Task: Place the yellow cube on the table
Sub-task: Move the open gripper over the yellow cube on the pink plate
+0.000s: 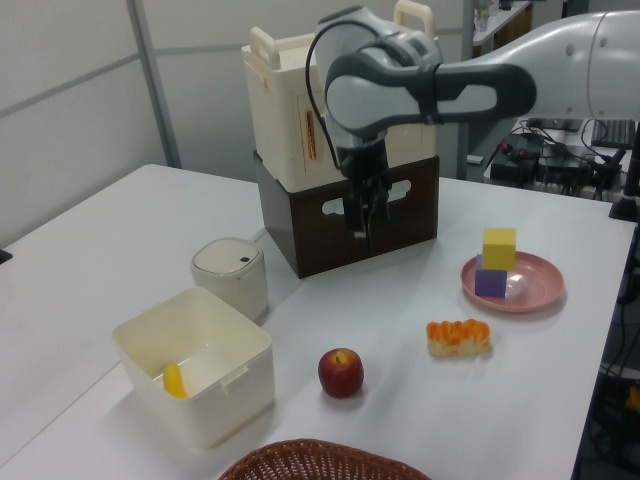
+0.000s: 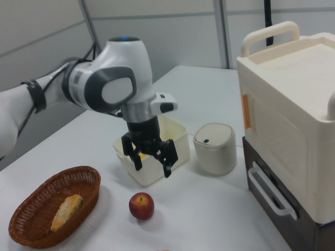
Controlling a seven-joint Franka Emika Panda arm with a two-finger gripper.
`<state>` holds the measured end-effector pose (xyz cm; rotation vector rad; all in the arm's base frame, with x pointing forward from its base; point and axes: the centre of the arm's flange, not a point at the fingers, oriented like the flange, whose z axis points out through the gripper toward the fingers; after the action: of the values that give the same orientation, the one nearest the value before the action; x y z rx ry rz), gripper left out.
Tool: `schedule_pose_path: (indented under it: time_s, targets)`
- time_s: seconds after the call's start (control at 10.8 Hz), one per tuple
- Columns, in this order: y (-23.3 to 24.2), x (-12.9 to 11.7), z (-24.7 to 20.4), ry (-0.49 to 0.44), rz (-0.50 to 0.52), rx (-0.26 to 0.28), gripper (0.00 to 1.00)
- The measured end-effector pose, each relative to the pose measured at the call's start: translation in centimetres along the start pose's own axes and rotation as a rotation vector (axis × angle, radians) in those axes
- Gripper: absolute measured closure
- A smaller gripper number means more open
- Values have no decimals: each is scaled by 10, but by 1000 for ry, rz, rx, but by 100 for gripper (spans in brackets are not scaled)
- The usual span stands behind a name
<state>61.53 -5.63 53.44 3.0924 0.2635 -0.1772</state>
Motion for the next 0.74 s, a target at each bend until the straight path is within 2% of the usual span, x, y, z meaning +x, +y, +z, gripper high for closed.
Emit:
schedule_pose_path:
  time_s: [0.37,0.56,0.74]
  targets:
    - [-1,3,37,-101,-47,25,0]
    - [-2,1,44,-125,-57,32,0]
    - [2,1,47,-135,-57,18,0]
